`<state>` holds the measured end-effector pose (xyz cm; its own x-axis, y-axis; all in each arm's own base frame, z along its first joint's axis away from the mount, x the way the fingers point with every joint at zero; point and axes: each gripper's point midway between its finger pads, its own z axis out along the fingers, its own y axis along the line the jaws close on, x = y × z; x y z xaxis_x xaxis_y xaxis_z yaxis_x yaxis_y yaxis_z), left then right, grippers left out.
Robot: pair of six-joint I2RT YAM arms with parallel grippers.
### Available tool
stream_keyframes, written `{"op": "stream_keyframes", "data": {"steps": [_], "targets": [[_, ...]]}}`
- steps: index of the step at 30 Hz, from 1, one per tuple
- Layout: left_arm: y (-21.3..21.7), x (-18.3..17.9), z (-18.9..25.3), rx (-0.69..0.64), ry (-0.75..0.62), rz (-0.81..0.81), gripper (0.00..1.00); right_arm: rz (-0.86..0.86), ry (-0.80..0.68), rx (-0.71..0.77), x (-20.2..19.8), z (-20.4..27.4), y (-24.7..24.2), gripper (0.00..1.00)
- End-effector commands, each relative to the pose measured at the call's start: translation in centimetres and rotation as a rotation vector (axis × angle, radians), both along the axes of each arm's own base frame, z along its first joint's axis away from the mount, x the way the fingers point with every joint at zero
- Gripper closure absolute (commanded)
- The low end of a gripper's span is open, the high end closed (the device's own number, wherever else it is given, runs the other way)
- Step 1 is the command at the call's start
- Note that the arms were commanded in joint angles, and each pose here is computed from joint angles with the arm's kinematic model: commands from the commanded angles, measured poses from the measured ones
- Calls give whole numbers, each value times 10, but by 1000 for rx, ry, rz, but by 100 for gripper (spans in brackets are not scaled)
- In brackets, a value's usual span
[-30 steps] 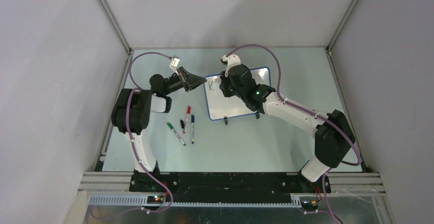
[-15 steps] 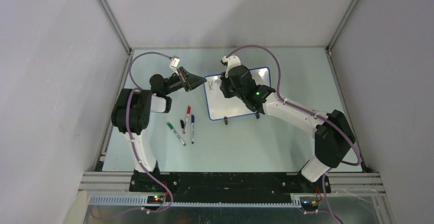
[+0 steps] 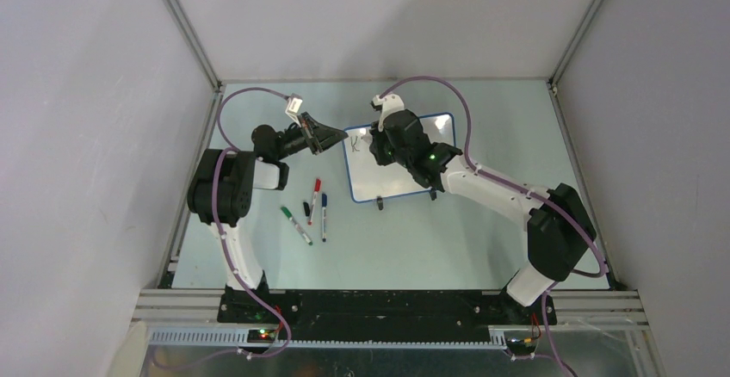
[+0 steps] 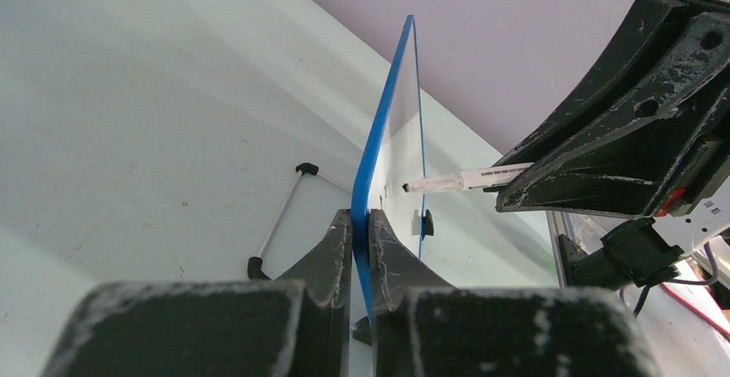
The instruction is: Write a sentence on the whiteboard
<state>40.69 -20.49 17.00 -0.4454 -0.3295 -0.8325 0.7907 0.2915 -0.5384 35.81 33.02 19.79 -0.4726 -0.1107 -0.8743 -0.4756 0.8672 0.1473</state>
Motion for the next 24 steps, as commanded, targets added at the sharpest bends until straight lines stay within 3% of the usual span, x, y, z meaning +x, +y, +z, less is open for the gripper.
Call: {"op": "stream_keyframes", "data": {"steps": [1,24], "targets": [[0,-3,18,19,-112,11,100,-1,-12,27,7,1,5,100],[0,-3,18,19,-114,12,100,-17,28,0,8,-14,2,100]]}}
